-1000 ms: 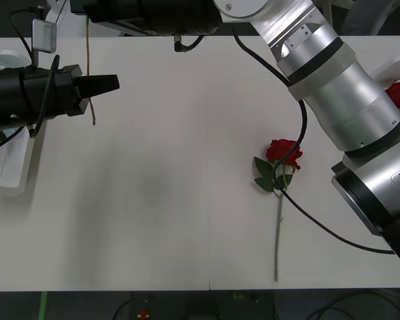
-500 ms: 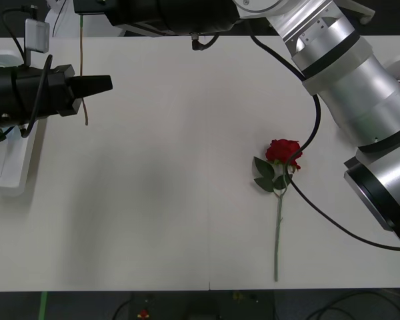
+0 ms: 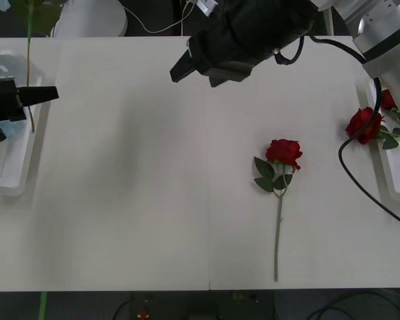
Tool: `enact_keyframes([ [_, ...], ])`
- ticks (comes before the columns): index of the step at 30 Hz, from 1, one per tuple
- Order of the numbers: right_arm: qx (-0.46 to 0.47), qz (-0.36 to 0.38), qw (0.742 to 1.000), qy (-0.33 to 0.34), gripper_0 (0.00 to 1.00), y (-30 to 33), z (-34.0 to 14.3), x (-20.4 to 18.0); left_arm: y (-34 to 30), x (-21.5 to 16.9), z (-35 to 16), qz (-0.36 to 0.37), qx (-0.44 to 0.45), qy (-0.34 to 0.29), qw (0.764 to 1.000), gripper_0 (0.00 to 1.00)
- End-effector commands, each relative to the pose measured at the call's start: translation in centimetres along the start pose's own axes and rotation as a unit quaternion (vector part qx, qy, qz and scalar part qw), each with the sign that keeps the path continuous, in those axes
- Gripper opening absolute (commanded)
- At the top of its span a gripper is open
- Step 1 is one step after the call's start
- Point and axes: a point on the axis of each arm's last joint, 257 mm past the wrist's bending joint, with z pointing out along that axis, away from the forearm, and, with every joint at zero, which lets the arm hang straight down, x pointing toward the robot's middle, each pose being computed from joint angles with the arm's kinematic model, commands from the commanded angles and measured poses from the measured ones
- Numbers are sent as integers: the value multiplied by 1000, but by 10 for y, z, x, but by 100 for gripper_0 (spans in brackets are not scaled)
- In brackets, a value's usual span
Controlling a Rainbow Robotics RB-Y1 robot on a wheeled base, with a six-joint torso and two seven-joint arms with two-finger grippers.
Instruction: Put the red flowers into the right box and the blue flowers into the left box
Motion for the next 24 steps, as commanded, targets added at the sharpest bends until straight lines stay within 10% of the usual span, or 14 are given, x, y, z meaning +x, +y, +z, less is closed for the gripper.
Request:
enact_keyframes([
  [1,112,6,993,28,90,-52,-14,30,55,-18,-77,33,-106,29,993,0],
  [24,360,139,921,52,90,-219,10,173,165,-21,-305,139,-409,210,877,0],
])
